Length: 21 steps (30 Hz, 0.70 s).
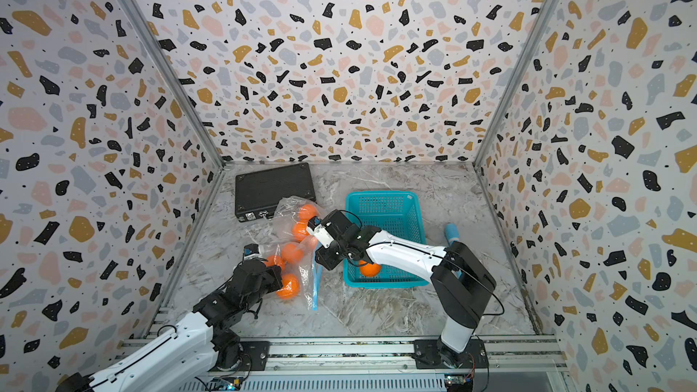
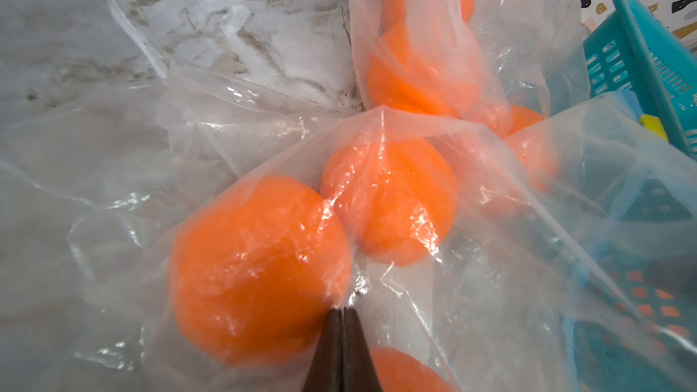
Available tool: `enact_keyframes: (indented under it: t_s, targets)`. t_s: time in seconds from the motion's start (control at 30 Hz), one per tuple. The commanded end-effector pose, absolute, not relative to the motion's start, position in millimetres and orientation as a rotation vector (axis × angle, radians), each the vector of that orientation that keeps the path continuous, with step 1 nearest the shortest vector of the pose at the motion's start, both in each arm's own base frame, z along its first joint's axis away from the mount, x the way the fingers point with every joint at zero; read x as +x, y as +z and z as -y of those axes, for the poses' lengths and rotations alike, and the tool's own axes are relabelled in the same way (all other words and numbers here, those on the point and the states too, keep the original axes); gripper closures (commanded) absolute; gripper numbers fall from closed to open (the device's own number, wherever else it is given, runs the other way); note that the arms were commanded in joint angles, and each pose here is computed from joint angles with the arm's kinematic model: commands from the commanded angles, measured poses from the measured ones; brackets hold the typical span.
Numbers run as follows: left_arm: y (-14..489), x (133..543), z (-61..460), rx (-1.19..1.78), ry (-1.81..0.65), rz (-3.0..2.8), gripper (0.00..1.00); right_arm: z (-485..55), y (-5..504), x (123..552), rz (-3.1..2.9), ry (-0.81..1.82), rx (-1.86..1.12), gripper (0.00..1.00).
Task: Open the zip-top bag and take out the orange
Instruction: Adjust the zipper food storage bag at the center of the board.
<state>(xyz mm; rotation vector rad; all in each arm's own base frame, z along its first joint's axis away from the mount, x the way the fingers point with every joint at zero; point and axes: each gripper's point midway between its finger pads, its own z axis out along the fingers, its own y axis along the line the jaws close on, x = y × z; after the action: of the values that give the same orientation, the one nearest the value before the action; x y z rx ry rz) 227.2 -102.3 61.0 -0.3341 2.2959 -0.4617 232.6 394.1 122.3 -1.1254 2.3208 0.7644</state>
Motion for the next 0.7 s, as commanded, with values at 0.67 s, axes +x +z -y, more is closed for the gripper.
enact_keyframes:
  t_s: [0.67]
  targets:
    - [48.9,206.0,116.8,-0.311,-0.608,-2.349,0.77,-443.9,88.6,222.7,-2.316,0.881,-1.223,0.49]
